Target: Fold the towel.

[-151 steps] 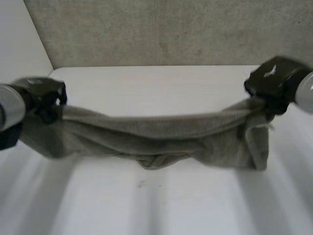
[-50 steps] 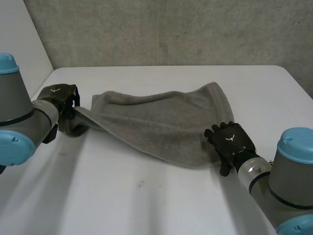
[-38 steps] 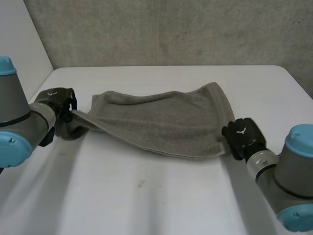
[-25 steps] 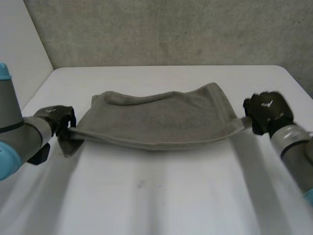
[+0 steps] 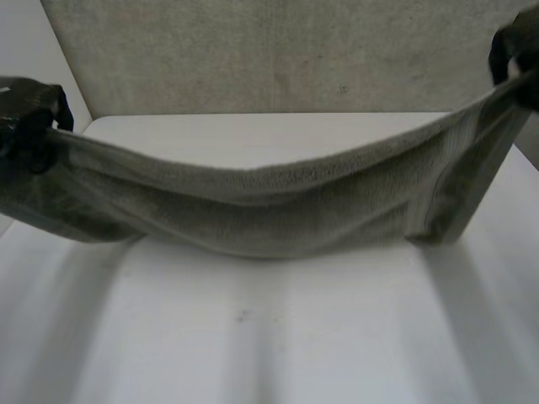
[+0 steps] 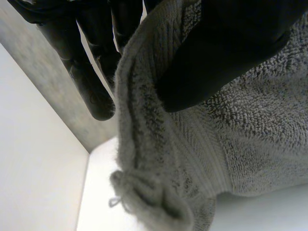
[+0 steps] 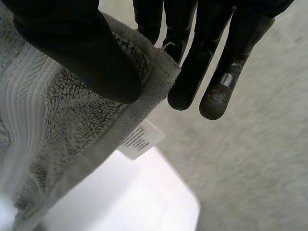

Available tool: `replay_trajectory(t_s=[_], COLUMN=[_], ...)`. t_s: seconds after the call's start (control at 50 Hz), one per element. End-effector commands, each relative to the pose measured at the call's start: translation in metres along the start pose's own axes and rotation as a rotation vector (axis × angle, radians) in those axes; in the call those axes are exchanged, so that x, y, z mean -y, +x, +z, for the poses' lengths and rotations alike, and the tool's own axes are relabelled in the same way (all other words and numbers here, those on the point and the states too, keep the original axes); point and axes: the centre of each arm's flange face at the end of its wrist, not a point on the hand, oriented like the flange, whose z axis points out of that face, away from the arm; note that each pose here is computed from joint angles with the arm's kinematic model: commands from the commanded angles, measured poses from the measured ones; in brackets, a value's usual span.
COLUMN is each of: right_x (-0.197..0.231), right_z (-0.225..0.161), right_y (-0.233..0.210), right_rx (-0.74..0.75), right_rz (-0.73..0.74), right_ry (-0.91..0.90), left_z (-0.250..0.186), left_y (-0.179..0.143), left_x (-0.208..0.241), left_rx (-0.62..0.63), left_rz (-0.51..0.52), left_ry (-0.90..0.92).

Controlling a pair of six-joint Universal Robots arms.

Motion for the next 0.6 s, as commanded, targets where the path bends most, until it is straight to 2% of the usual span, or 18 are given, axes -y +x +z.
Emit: replay_trajectory(t_s=[0.02,0.12,0.18,0.22,0.26,0.28,0.3,0.32,0.34,0.36,0.38,0.4,0.42,0.44,0.46,0.48,0.52,0.6], right_x=[-0.059,-0.097,-0.105,-0.102,-0.083,-0.083,-0.069,-0.052,-0.052,-0.031,-0.007,-0.007,0.015,0.016,0.033,0.045,0.051,0.047], right_z=[0.042,0.077,0.104,0.116,0.136,0.136,0.143,0.146,0.146,0.145,0.137,0.137,0.126,0.125,0.114,0.104,0.096,0.091], right_y=[-0.039,-0.058,-0.060,-0.058,-0.044,-0.044,-0.034,-0.023,-0.023,-0.008,0.007,0.007,0.020,0.020,0.030,0.037,0.038,0.034], right_rx=[0.168,0.212,0.141,0.085,-0.049,-0.050,-0.117,-0.178,-0.178,-0.244,-0.305,-0.306,-0.356,-0.356,-0.401,-0.427,-0.433,-0.411], right_rz=[-0.011,0.000,-0.014,-0.023,-0.014,-0.013,0.009,0.040,0.040,0.075,0.110,0.110,0.141,0.141,0.161,0.173,0.170,0.165], right_ry=[-0.206,-0.312,-0.284,-0.238,-0.095,-0.095,-0.001,0.104,0.105,0.218,0.341,0.342,0.463,0.464,0.563,0.633,0.663,0.636], left_z=[0.049,0.087,0.115,0.127,0.139,0.147,0.155,0.155,0.158,0.157,0.157,0.153,0.146,0.146,0.138,0.138,0.120,0.114], left_y=[0.014,0.023,0.026,0.027,0.025,0.023,0.020,0.020,0.016,0.013,0.013,0.009,0.005,0.005,0.001,0.001,-0.005,-0.006], left_x=[-0.050,-0.081,-0.085,-0.080,-0.070,-0.053,-0.031,-0.031,-0.003,0.026,0.027,0.053,0.078,0.078,0.099,0.099,0.124,0.123], left_rx=[-0.055,-0.081,-0.083,-0.080,-0.069,-0.055,-0.036,-0.036,-0.018,-0.001,-0.001,0.016,0.027,0.027,0.033,0.033,0.024,0.001], left_rz=[0.009,0.013,0.012,0.010,0.009,0.004,-0.003,-0.003,-0.011,-0.026,-0.026,-0.053,-0.089,-0.090,-0.133,-0.133,-0.211,-0.274], left_ry=[-0.210,-0.308,-0.305,-0.274,-0.223,-0.148,-0.047,-0.046,0.076,0.208,0.210,0.333,0.449,0.450,0.547,0.548,0.659,0.644])
